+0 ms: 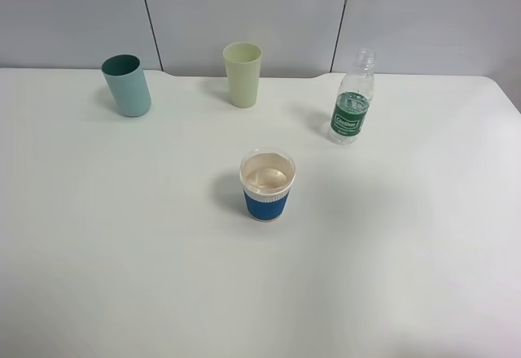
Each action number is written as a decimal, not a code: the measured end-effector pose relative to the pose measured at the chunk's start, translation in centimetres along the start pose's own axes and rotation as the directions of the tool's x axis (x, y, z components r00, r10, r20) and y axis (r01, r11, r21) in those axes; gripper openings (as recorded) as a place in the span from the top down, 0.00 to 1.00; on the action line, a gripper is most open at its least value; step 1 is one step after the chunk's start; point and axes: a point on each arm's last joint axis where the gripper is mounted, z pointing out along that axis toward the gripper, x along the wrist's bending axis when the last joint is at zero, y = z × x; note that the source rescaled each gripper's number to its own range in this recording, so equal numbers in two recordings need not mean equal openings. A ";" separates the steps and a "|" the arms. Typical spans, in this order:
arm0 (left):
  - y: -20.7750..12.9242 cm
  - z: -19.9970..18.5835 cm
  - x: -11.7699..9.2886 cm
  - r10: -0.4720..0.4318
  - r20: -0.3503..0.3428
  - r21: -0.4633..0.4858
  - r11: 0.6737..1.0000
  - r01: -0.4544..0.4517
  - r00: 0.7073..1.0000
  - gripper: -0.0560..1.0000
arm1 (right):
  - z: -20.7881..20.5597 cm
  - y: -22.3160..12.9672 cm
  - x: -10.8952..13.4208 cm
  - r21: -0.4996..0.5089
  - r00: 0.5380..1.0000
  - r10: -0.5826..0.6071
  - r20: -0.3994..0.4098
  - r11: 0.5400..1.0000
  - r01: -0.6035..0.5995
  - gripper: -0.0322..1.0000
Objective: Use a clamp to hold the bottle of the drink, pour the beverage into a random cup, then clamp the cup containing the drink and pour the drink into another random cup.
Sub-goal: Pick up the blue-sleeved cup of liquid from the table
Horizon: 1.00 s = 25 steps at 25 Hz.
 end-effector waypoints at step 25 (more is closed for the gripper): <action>0.0 0.0 0.0 0.000 0.000 0.000 1.000 0.000 1.000 0.00 | -7.4 -10.0 1.1 0.032 0.989 0.026 -0.146 0.999 -0.021 0.00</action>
